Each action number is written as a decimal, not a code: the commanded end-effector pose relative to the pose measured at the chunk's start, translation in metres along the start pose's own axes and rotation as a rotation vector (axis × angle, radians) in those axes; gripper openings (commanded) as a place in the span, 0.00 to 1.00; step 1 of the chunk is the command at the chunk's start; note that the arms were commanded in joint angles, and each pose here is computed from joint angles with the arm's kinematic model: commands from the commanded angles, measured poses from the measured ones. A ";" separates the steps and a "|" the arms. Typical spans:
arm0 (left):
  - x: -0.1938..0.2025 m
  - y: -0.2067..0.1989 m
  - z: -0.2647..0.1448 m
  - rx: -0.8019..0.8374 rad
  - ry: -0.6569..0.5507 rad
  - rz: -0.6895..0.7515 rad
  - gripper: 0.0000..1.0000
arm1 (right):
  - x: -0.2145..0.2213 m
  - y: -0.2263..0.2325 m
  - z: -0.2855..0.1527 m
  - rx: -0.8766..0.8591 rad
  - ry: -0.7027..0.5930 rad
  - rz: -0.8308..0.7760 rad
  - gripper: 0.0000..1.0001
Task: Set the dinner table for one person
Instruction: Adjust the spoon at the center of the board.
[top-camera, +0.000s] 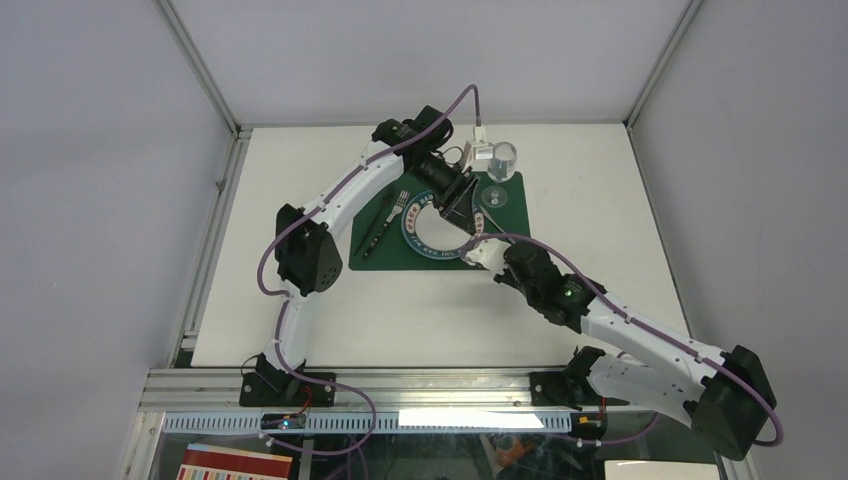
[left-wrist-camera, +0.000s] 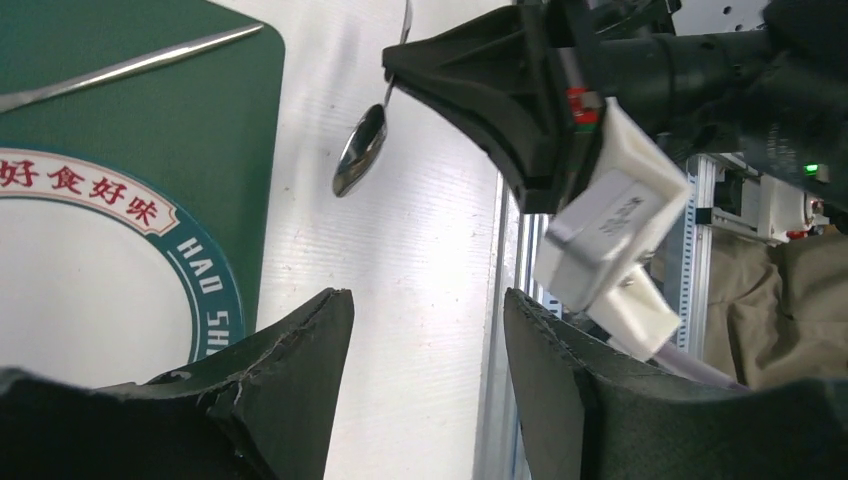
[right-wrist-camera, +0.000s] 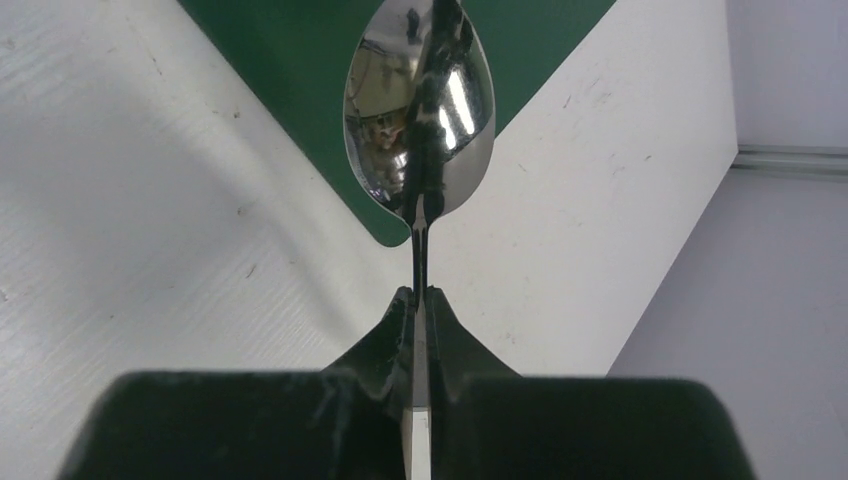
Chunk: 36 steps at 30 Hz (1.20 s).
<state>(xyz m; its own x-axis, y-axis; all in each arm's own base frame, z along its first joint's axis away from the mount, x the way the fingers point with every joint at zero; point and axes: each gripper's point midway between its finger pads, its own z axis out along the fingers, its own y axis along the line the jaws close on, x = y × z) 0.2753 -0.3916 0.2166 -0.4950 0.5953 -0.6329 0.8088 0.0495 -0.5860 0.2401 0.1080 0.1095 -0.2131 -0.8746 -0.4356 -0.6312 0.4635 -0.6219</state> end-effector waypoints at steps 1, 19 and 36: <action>-0.003 0.007 0.002 0.016 -0.021 0.014 0.58 | -0.031 -0.030 -0.011 0.094 -0.103 0.019 0.00; -0.011 0.023 0.019 0.157 -0.043 -0.015 0.62 | -0.069 -0.037 -0.009 0.080 -0.223 0.030 0.00; -0.010 -0.008 0.021 0.228 -0.036 0.011 0.36 | -0.074 -0.042 0.002 0.115 -0.209 0.008 0.00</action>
<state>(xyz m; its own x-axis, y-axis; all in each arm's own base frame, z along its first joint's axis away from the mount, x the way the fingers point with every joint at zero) 0.2869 -0.4118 0.1827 -0.5603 0.5925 -0.5788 0.7014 -0.0322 -0.7121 0.2681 0.1407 0.1367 -0.0989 -0.8624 -0.4964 -0.6051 0.4481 -0.6580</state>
